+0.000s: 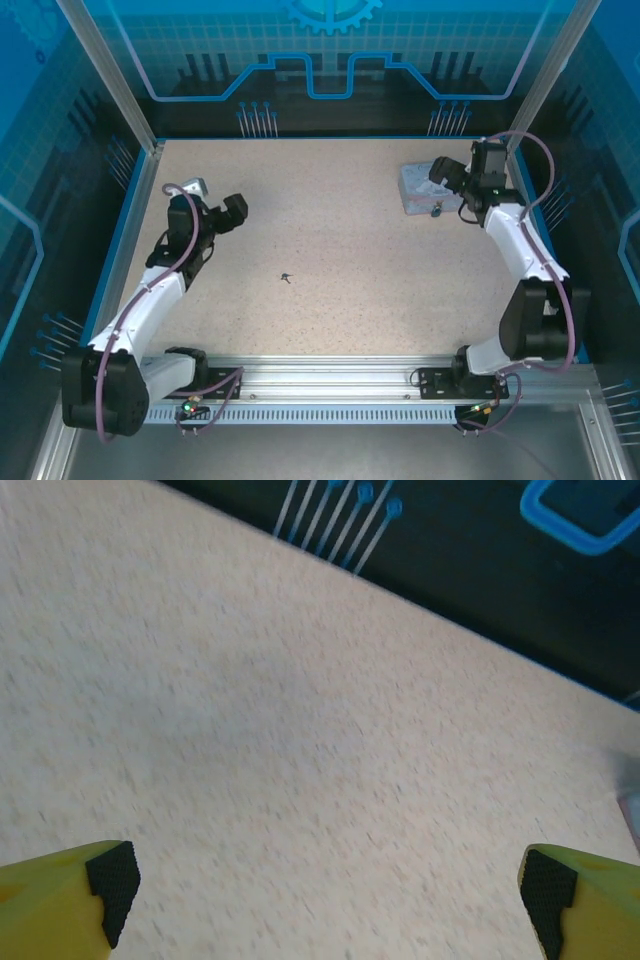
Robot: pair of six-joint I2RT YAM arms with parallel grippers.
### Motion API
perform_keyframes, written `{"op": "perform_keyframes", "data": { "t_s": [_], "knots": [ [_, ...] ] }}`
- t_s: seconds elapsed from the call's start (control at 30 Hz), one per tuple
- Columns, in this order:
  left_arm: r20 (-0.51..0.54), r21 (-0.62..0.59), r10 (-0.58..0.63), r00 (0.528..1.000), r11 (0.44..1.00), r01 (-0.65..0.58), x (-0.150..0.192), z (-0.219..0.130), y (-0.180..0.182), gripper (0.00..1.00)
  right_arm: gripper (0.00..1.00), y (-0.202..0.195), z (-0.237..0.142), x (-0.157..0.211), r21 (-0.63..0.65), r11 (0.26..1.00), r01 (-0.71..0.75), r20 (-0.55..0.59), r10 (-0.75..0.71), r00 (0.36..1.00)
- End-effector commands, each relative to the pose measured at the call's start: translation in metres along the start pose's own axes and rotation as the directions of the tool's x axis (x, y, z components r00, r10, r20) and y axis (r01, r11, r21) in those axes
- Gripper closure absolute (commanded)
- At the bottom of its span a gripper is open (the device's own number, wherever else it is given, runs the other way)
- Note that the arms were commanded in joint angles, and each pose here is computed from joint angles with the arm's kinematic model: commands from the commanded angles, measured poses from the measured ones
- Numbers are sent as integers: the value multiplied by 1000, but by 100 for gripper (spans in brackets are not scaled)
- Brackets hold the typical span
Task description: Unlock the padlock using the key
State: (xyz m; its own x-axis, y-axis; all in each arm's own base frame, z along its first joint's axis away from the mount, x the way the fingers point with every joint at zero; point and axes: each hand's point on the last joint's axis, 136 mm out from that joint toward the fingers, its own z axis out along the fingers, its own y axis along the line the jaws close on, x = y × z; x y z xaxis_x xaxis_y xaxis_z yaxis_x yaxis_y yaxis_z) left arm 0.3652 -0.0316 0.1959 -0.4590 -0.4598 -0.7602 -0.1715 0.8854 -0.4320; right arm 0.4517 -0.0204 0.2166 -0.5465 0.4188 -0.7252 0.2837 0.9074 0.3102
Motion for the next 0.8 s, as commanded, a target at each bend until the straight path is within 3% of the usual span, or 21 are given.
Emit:
{"op": "perform_keyframes", "data": {
  "t_s": [0.0, 0.2, 0.43, 0.77],
  "knots": [
    [-172, 11, -71, 983, 997, 74, 33, -7, -17, 1, 0, -14, 20, 2, 13, 993, -116, -122, 117, 986],
    [-281, 94, -10, 960, 995, 38, 61, -4, -63, 1, 1, -45, 73, -18, 56, 962, -269, -209, 274, 939],
    [-336, 144, 52, 940, 990, -3, 74, 5, -100, 1, 8, -69, 129, -21, 115, 943, -314, -287, 334, 898],
    [-389, 135, 58, 919, 991, -6, 87, 22, -110, 1, 20, -43, 191, 5, 16, 955, -295, -437, 272, 857]
  ]
}}
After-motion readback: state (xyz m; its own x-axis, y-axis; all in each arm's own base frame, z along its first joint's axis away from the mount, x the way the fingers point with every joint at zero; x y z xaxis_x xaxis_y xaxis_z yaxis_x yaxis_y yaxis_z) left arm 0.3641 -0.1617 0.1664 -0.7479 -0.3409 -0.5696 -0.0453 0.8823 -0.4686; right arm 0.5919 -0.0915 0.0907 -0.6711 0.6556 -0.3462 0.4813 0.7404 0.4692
